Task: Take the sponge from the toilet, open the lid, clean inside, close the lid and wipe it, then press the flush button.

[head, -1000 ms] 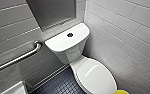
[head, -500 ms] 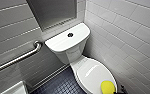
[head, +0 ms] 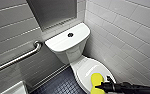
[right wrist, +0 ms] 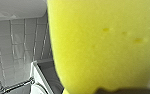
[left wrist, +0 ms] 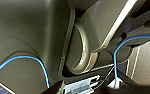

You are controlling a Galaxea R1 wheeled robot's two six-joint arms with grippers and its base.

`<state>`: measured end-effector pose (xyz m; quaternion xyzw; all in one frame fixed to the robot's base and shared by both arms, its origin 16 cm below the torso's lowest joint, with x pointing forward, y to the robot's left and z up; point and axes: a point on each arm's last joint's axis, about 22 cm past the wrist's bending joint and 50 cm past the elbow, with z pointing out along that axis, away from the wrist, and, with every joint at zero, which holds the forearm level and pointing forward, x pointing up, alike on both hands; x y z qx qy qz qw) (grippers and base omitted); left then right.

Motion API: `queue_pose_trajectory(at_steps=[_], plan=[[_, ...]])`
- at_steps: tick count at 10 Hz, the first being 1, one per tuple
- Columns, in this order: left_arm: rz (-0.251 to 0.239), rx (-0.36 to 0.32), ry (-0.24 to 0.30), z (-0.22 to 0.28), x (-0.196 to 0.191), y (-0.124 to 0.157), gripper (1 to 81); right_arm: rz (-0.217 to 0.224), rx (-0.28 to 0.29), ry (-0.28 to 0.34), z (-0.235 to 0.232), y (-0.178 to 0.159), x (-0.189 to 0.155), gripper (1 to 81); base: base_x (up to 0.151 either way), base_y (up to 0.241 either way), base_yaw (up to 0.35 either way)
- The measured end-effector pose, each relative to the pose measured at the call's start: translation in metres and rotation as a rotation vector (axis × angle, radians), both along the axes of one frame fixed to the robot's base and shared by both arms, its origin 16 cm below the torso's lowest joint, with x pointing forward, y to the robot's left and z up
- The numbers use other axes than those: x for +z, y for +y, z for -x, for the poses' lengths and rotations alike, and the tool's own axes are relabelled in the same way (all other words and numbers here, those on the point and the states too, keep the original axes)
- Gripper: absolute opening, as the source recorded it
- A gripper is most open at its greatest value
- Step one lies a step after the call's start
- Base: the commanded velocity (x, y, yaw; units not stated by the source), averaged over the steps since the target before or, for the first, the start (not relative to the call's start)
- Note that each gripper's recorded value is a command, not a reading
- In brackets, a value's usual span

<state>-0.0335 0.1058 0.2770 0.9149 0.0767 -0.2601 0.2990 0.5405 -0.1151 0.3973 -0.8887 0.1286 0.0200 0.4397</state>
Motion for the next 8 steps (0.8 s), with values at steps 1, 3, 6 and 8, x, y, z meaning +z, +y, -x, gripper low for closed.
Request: queue_pose_trajectory(at_steps=[1,3,6,8], plan=[[0.000,0.000,0.000,0.000,0.000,0.000,81.1,0.004,0.013,-0.014,-0.017,0.014,-0.001,1.0,0.000,0.000,0.000],[-0.001,0.000,0.001,0.000,0.000,0.000,81.1,0.014,0.050,-0.016,-0.030,0.042,-0.008,1.0,0.000,0.000,0.000],[-0.001,0.000,0.001,0.000,0.000,0.000,81.1,0.025,0.060,-0.069,-0.073,0.075,-0.008,1.0,0.000,0.000,0.000],[-0.001,0.000,0.003,0.000,0.000,0.001,81.1,0.018,0.067,-0.076,-0.082,0.103,-0.013,1.0,0.000,0.000,0.000]])
